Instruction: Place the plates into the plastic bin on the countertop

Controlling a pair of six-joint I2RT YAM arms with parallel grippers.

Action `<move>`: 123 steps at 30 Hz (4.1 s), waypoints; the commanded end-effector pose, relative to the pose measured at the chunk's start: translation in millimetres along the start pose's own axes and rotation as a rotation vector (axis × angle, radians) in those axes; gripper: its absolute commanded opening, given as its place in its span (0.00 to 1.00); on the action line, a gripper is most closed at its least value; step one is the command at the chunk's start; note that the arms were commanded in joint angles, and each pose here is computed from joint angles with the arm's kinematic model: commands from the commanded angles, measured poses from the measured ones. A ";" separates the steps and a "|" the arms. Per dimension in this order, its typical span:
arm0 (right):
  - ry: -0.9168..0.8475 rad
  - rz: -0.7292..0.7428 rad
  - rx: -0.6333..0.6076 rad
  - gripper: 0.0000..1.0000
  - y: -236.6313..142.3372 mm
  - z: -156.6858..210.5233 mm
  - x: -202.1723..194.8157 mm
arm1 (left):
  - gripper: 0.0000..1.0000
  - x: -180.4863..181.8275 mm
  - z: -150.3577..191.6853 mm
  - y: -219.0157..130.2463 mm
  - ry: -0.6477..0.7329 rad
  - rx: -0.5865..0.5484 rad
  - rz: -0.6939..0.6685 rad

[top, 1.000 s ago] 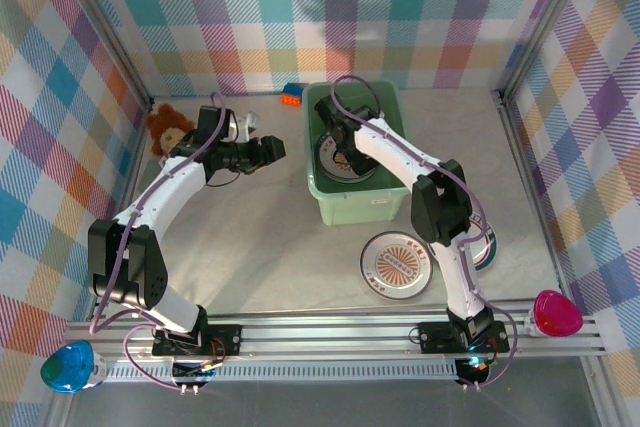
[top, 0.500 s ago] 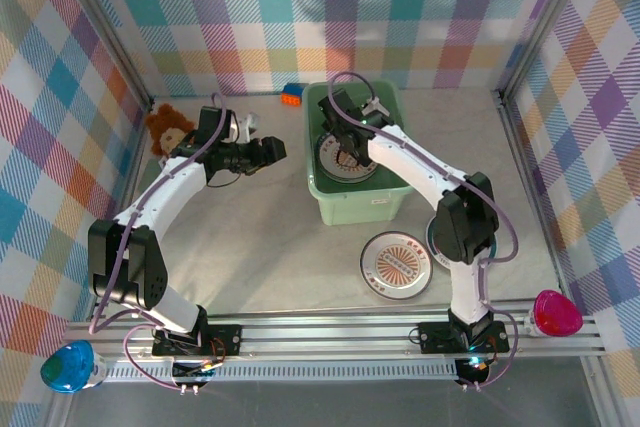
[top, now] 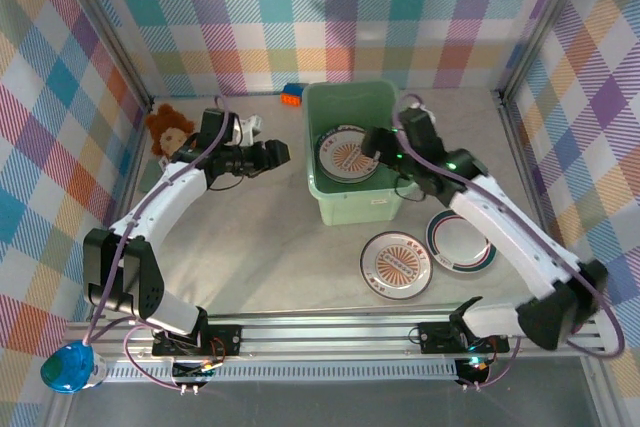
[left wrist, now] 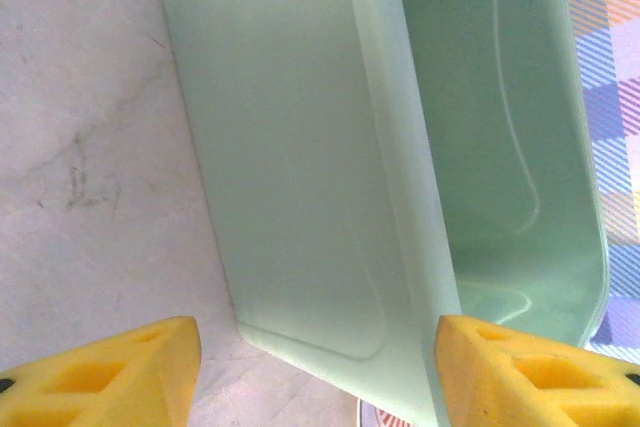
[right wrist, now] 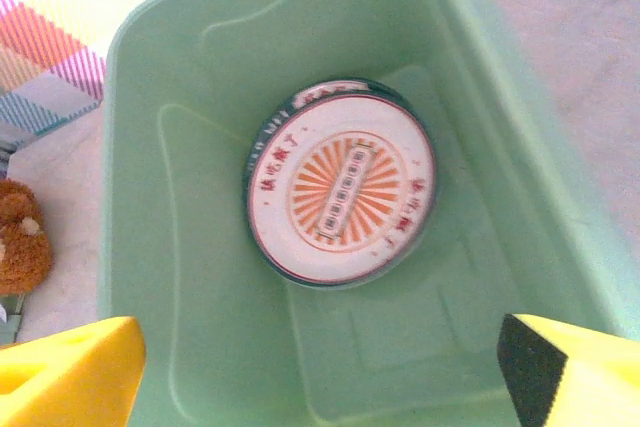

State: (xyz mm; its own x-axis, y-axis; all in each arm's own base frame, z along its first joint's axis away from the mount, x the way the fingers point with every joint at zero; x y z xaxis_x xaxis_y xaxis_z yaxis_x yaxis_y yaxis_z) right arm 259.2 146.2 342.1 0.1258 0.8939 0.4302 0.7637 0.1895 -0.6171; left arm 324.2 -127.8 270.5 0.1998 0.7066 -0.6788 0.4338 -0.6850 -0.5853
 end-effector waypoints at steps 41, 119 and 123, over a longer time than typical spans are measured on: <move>-0.161 -0.311 0.117 0.87 -17.0 20.2 -29.7 | 0.60 -78.6 215.2 137.1 -0.212 0.339 0.078; -0.169 -0.262 0.039 0.88 -158.5 5.1 -57.5 | 0.00 -191.1 73.5 -9.7 0.170 0.077 0.316; -0.156 -0.251 0.062 0.86 -145.8 3.4 -53.1 | 0.00 -186.3 39.5 -15.7 0.153 0.008 0.344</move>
State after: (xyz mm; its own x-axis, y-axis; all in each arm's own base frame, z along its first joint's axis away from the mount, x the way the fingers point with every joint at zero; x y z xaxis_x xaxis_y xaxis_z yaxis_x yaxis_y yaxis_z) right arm 132.9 70.2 412.3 -0.1786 0.8512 0.4936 0.7394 0.4470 -0.5034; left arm 237.6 -259.7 357.7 0.3716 0.5449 -0.7516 0.3174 -0.8354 -0.4488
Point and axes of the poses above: each hand's point on the last joint's axis, 136 mm out from that joint toward the fingers, its own y axis out along the fingers, its own x axis along the line the jaws close on, z = x × y, the point moved 10 cm from there along -y, back along the fingers, and after that the axes turned 1 degree about y, right-handed, at the moved point
